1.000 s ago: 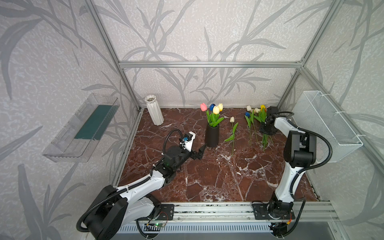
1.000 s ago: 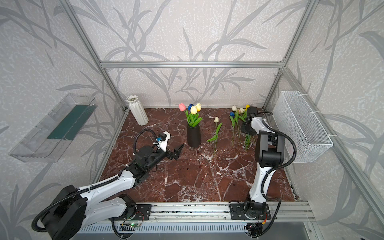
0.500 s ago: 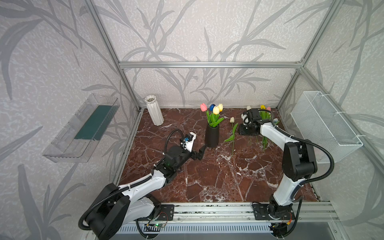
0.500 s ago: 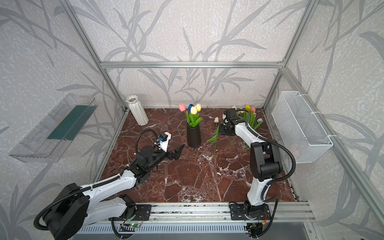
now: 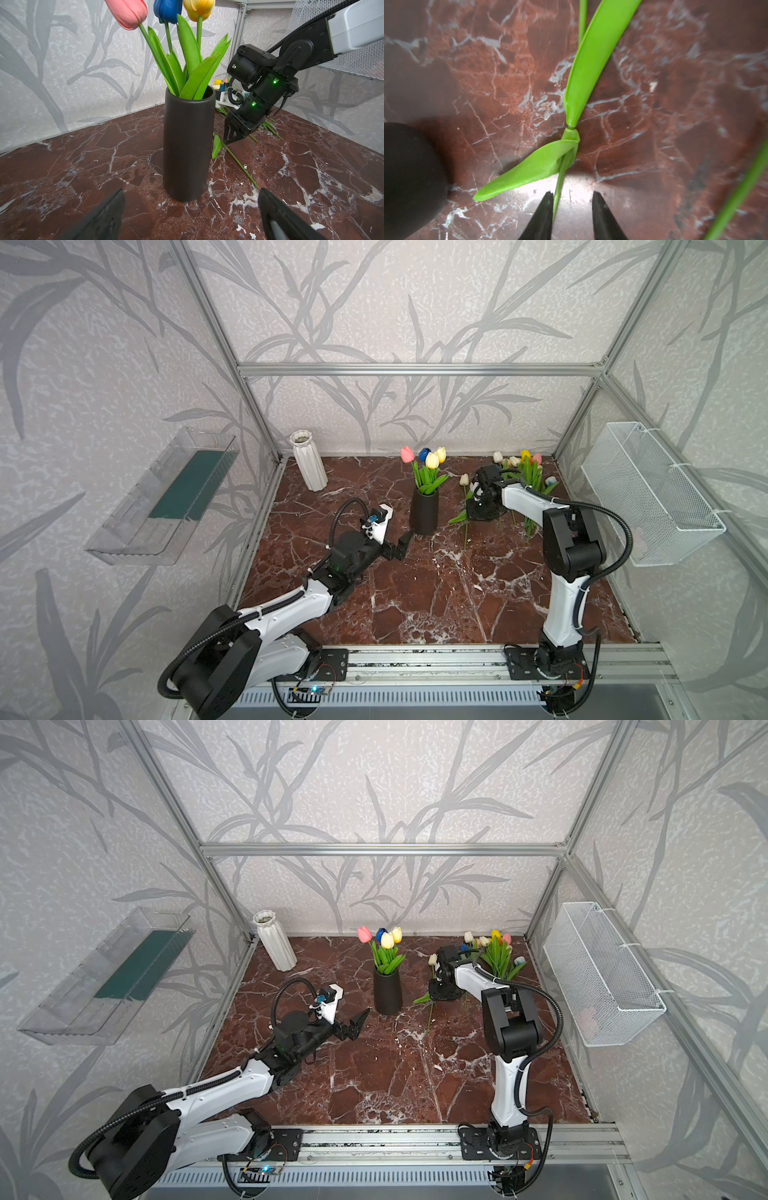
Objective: Arrange the flowers into the vase
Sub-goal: 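Lift the cream tulip upright and carry it over the brown vase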
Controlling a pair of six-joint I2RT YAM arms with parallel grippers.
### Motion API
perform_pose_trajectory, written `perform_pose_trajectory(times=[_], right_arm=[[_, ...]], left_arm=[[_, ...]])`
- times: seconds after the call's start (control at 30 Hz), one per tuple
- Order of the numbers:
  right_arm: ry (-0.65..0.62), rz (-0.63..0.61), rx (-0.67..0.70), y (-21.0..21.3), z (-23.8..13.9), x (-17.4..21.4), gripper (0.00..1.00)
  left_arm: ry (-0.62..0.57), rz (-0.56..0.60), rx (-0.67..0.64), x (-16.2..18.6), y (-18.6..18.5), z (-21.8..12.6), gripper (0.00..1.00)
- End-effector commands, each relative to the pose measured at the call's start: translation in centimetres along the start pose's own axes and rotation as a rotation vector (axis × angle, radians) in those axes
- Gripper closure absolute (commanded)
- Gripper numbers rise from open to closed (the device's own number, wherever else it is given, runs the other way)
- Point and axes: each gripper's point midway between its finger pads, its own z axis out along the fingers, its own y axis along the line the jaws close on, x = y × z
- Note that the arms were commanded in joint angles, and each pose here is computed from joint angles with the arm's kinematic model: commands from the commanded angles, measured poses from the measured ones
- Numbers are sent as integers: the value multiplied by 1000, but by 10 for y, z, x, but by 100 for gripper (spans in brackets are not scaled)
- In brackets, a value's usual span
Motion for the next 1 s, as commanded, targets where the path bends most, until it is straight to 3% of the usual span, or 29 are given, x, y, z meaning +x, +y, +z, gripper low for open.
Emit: perform_pose_trajectory(times=[0.0, 0.37, 0.6, 0.7, 0.83, 0.97], right_arm=[[9, -9, -17, 8, 2, -4, 70], [30, 16, -2, 5, 12, -3, 95], [-87, 22, -47, 18, -32, -20, 100], [-248, 0, -142, 37, -81, -36, 100], [-639, -106, -389, 80, -184, -56, 100], [-1017, -227, -661, 118, -277, -45, 100]], left_arm=[[-43, 9, 11, -16, -3, 2, 0], [-41, 8, 12, -16, -3, 2, 1], [-49, 20, -2, -19, -1, -2, 0], [-58, 26, -9, -21, 0, -4, 0], [-74, 35, -22, -25, 2, -7, 1], [-81, 39, -30, -25, 4, -7, 0]])
